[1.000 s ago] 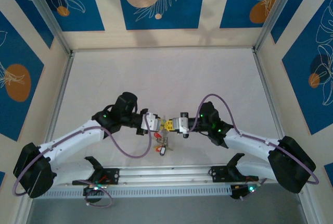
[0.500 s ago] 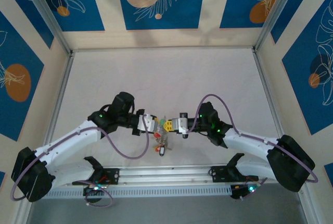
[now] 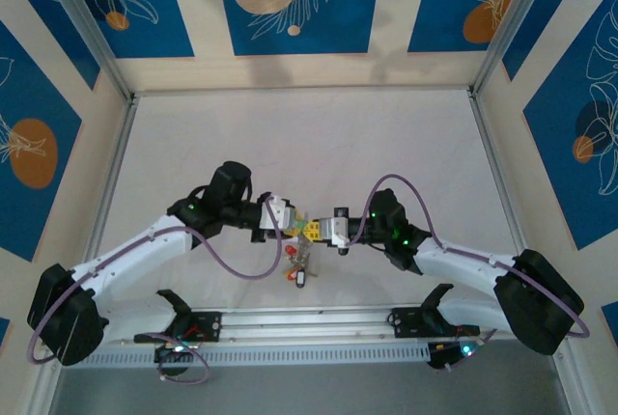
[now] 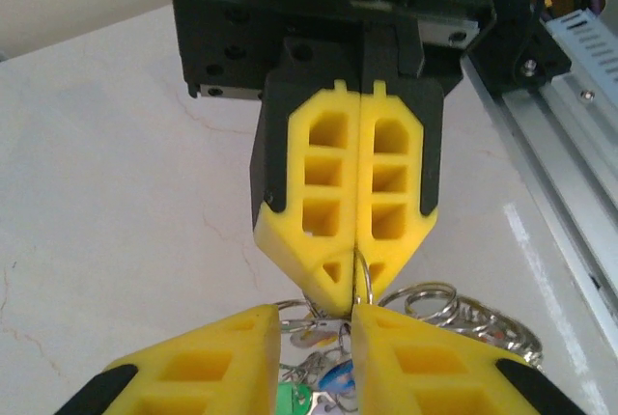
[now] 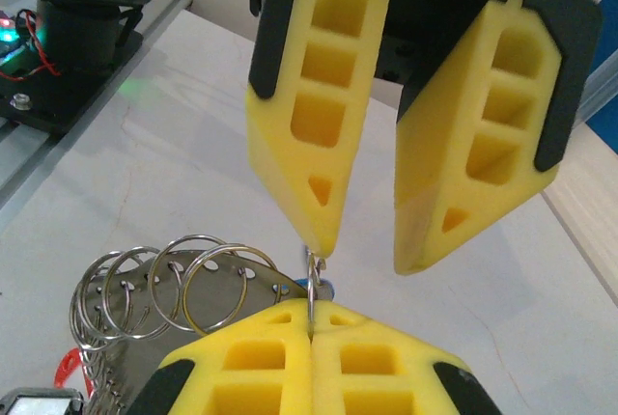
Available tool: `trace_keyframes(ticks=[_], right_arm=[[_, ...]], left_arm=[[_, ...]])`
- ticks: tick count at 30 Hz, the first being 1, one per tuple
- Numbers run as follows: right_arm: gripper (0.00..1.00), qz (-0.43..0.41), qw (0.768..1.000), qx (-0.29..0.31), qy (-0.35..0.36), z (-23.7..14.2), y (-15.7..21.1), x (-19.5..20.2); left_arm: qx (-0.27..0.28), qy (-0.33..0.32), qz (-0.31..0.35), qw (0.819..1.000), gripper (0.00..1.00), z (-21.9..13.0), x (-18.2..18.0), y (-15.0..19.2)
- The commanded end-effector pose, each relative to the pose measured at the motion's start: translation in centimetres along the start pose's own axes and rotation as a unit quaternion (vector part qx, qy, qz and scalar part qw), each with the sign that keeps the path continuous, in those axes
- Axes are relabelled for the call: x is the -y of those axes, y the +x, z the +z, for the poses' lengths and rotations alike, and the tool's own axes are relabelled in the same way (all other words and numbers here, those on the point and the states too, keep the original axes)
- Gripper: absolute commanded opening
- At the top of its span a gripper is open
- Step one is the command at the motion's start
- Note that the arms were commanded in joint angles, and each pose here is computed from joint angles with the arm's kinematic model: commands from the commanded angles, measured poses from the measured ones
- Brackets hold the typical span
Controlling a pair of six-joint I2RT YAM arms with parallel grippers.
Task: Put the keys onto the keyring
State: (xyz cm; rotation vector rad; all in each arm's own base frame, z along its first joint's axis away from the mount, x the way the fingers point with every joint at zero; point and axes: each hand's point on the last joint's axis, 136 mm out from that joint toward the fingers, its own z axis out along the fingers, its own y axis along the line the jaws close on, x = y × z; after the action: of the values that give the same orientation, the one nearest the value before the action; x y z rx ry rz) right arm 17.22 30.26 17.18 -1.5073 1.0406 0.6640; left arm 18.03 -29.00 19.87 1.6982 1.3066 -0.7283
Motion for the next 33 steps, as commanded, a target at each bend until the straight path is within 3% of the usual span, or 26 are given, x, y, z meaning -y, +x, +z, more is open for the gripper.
trace_keyframes(ticks=[1, 19, 29, 33], right_arm=[[0.00, -0.020, 1.000, 0.014, 0.018, -0.2, -0.7, 0.5], [0.00, -0.017, 0.999, 0.021, 0.022, 0.0, -1.0, 0.7], [0.00, -0.014, 0.999, 0.025, 0.019, 0.0, -1.2, 0.8], [0.00, -0.011, 0.999, 0.024, 0.019, 0.1, -1.1, 0.8]], left_arm=[[0.023, 0.025, -0.009, 0.999, 0.25, 0.0, 0.7, -0.6], [-0.001, 0.017, -0.014, 1.000, 0.25, 0.5, 0.7, 0.8], [-0.022, -0.010, 0.003, 1.000, 0.15, 0.6, 0.2, 1.4], [-0.011, -0.008, 0.004, 1.000, 0.16, 0.6, 0.2, 0.8]])
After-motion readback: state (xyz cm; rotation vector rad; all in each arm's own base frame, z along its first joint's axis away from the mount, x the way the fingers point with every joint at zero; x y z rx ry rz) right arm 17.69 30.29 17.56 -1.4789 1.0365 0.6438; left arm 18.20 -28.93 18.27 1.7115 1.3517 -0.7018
